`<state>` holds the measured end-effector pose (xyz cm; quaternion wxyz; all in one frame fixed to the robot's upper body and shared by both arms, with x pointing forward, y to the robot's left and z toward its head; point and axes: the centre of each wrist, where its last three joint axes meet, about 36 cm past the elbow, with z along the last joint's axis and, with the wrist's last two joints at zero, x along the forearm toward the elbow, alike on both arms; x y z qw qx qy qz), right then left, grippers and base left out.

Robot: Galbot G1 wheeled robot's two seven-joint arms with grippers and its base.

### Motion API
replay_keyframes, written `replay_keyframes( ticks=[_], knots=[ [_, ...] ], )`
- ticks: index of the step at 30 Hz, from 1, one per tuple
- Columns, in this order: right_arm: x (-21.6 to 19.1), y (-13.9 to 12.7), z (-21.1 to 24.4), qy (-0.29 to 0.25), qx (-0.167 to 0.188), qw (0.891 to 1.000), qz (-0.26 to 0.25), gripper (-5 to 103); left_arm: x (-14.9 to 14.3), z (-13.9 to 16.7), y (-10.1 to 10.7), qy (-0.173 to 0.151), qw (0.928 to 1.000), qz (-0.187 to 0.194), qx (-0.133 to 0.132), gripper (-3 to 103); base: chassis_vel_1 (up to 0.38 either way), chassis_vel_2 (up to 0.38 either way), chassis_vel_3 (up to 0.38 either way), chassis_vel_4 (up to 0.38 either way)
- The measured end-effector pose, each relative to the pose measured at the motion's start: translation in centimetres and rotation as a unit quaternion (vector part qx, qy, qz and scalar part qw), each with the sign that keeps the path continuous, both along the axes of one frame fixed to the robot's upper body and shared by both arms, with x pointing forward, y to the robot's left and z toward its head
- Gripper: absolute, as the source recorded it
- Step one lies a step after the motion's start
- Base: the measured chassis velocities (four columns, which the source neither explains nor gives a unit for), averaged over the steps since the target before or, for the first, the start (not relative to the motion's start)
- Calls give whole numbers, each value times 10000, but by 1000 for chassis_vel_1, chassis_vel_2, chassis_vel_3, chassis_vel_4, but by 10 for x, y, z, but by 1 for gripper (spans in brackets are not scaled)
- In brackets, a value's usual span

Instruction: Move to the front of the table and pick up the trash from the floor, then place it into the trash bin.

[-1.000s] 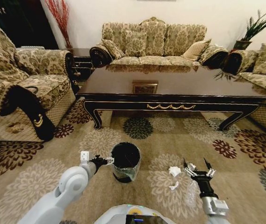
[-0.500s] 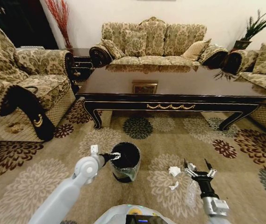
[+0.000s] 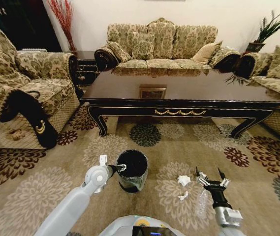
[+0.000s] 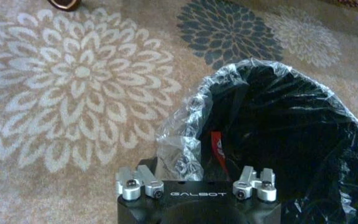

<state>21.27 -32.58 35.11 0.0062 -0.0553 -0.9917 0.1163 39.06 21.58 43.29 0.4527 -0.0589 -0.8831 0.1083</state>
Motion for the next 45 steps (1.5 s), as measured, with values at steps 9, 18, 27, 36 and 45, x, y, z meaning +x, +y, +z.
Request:
replay_keyframes(
  ticks=[9,18,27,36,45],
  knots=[
    [2,0,-5,36,41,10000,2,100,-2,0,6,40,9999,110,1,48,0,0,0,0],
    [-3,-1,-9,74,92,9999,-37,100,-5,1,22,32,9994,331,27,25,0,0,0,0],
    [-6,-3,-7,69,109,9999,-62,100,-9,2,28,34,9992,387,68,3,0,0,0,0],
    [-6,-9,-4,483,39,9980,-395,100,-40,49,47,-351,9971,416,524,0,0,0,0,0],
    [14,-11,-8,1721,141,9794,-1049,100,-55,69,60,-431,9958,556,591,0,0,0,0,0]
  ],
)
